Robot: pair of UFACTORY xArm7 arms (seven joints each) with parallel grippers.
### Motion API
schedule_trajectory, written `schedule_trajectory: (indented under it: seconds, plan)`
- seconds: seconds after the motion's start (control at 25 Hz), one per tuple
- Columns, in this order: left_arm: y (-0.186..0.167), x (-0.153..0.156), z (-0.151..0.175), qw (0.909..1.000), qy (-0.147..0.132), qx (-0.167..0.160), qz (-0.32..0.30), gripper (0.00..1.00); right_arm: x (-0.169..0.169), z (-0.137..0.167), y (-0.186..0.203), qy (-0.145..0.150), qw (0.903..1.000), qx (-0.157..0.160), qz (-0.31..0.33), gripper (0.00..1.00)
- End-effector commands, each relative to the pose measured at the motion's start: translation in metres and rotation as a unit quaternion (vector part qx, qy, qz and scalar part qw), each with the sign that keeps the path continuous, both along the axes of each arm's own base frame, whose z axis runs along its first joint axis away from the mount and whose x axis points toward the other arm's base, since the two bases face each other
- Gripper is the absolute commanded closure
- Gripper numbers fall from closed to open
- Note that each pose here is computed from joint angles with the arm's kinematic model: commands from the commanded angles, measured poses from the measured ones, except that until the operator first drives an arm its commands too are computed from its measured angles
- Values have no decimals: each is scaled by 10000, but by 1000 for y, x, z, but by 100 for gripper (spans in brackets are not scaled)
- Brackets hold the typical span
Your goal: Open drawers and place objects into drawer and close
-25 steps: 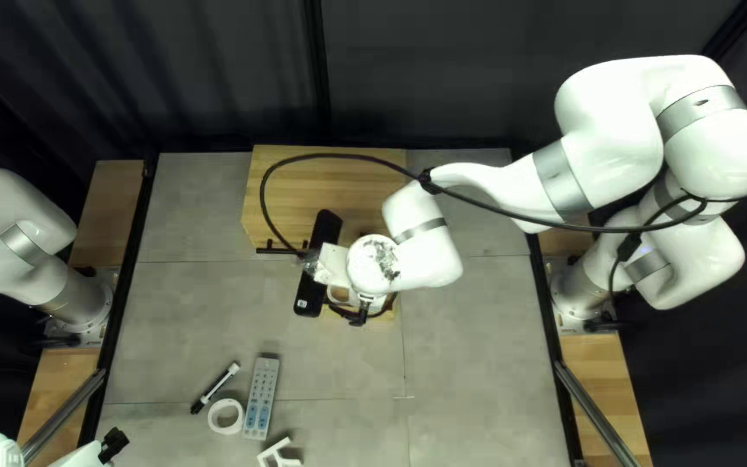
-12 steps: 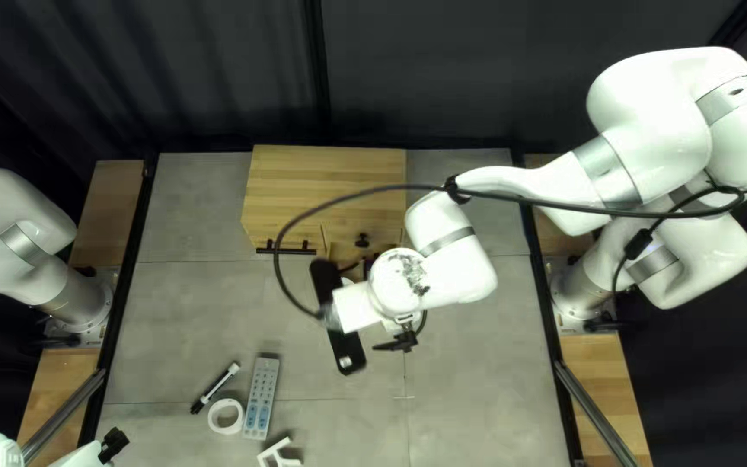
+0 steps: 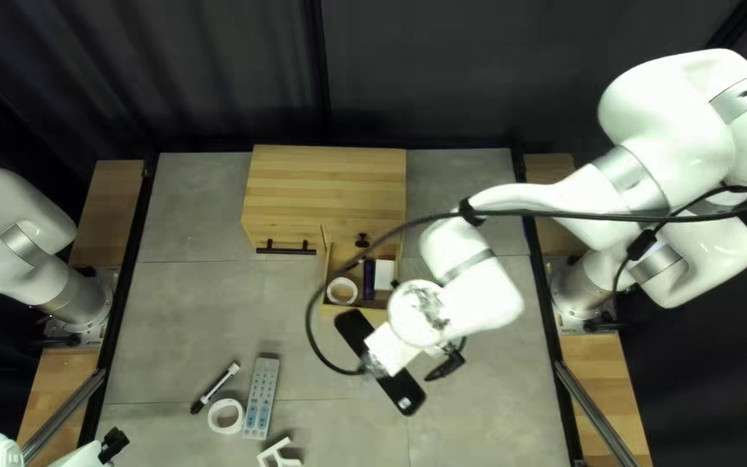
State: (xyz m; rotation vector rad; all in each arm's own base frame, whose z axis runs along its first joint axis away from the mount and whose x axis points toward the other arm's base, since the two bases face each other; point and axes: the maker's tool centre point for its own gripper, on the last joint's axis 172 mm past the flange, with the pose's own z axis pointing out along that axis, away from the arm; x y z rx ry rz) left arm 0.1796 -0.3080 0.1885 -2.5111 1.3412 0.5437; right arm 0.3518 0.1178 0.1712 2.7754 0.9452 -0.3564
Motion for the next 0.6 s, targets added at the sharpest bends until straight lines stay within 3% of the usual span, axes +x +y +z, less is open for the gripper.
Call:
schedule_trajectory:
  seconds: [0.04, 0.2, 0.6]
  plan:
    - [0, 0, 0, 10000, 0, 0, 0, 0, -4, -6, 13, -41, 9998, -144, -97, 0]
    - [0, 0, 0, 10000, 0, 0, 0, 0, -15, -13, 9, -151, 9992, -251, -275, 0]
    - [0, 0, 0, 10000, 0, 0, 0, 0, -37, -21, 3, -84, 9981, -443, -431, 0]
